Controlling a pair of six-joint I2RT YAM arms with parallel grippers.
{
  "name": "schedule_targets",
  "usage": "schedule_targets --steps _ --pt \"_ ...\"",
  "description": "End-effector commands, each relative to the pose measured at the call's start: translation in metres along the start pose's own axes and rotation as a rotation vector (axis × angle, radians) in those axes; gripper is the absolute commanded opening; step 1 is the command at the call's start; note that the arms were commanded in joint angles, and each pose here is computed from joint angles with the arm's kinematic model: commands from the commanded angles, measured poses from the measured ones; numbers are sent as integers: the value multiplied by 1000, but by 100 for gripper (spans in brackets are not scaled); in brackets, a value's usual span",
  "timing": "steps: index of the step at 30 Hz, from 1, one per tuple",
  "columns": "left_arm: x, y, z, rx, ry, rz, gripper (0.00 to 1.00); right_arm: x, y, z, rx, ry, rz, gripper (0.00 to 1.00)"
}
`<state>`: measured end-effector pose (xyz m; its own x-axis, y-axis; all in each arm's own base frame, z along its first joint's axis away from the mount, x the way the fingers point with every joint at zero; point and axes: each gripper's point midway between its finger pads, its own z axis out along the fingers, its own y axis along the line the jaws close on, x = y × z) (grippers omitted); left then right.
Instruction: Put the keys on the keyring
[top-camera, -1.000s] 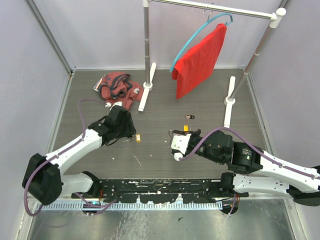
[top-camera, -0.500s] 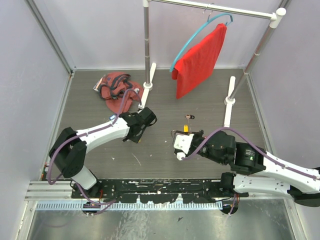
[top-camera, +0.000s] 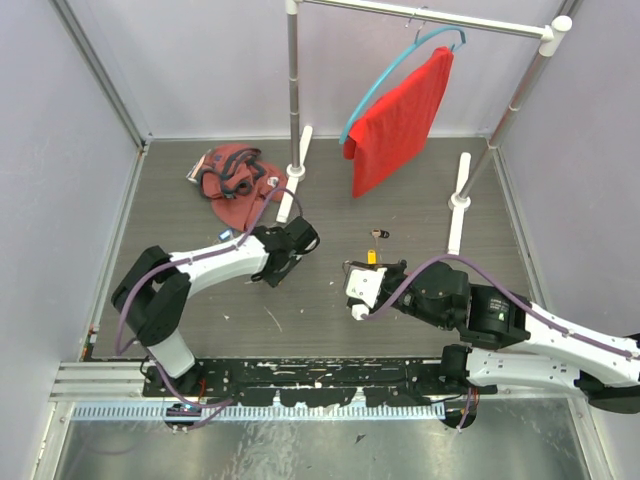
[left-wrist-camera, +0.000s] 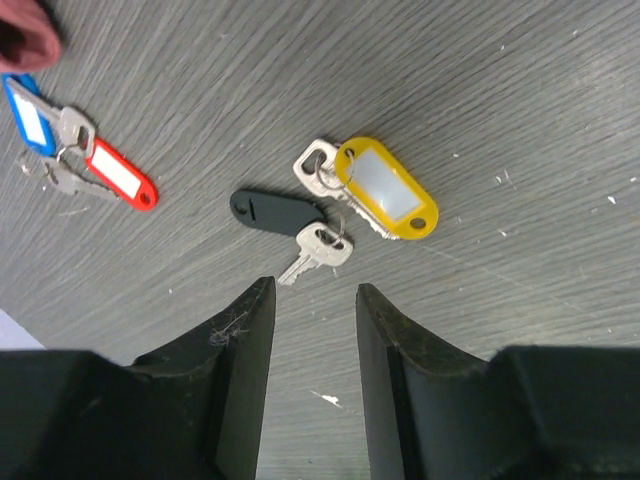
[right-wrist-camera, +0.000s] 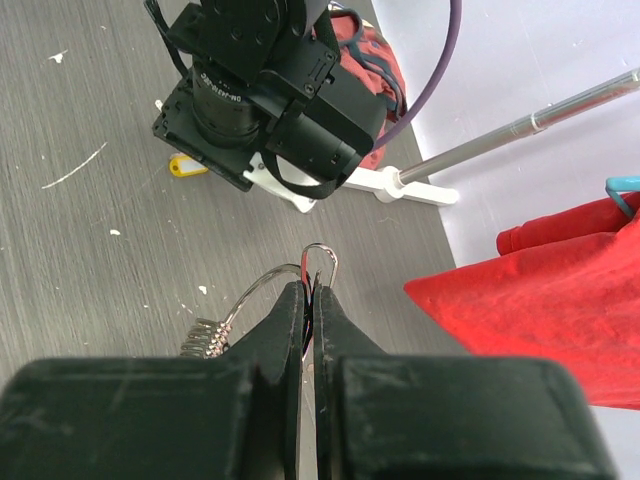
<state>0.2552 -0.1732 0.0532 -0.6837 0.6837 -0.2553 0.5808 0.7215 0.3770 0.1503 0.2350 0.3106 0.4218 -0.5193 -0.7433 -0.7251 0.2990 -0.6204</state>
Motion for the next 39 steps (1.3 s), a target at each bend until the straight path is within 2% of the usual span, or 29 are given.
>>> schedule_targets --steps 1,6,25,35,39 --pt "-5 -6 16 14 10 79 44 -12 -11 -1 42 -32 24 1" --pt "1 -9 28 3 46 103 43 -11 -12 -1 44 -28 21 1" --pt "-1 -3 39 -45 66 131 33 -8 -9 4 40 -12 7 1" --pt "1 2 45 -77 83 135 22 -9 -9 5 40 -14 6 1" --pt "2 6 46 -105 88 138 14 -9 -9 5 38 -16 6 1"
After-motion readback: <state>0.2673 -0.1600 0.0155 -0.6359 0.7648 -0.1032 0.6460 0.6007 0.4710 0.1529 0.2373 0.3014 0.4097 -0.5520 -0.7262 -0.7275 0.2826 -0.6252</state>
